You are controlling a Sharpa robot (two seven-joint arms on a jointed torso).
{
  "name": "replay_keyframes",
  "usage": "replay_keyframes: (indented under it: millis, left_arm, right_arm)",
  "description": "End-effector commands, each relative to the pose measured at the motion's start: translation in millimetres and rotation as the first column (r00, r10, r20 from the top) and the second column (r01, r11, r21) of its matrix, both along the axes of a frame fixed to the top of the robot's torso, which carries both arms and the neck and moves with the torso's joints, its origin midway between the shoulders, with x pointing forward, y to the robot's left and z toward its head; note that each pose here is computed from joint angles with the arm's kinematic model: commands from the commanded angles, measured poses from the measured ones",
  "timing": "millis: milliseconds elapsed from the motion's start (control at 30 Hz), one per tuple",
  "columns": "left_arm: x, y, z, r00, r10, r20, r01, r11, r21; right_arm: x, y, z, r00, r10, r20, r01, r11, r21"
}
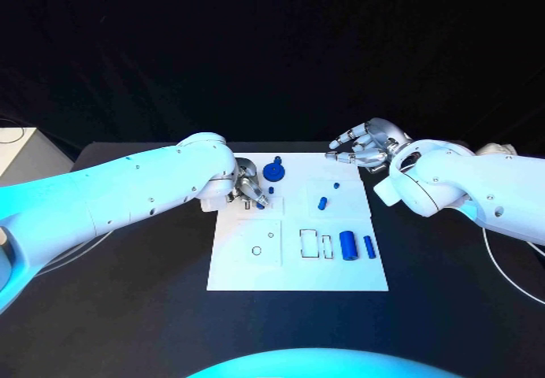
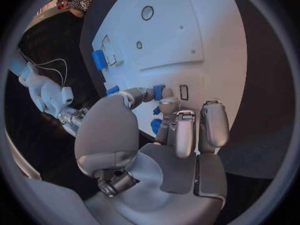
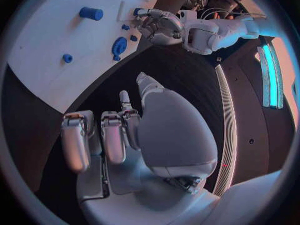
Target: Assemble the parts on the task board
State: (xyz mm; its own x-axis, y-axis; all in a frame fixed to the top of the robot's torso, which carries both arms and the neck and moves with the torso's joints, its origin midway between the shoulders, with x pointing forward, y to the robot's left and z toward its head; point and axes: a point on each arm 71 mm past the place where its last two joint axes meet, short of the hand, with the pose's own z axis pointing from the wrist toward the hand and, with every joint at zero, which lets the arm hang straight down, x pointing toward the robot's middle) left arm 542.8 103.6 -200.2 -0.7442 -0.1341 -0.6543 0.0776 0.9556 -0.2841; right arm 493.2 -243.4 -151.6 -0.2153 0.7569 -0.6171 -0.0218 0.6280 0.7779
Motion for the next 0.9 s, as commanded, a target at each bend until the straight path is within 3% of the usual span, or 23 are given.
replay_keyframes:
  millis: [33, 900]
  left_arm:
    - [-7.5, -6.8, -11.1, 0.997, -0.038, -0.068, 0.039, 0.999, 0.02]
    - [-3.4, -9.4, -10.6, 0.999, -0.023, -0.045, 0.024, 0.999, 0.024]
  right_arm:
    - [-0.3, 1.6, -0.3, 1.0, 0.016, 0.0, -0.016, 1.0, -0.006]
    - [0.0, 3.2, -0.7, 1.0, 0.025, -0.003, -0.025, 1.0, -0.009]
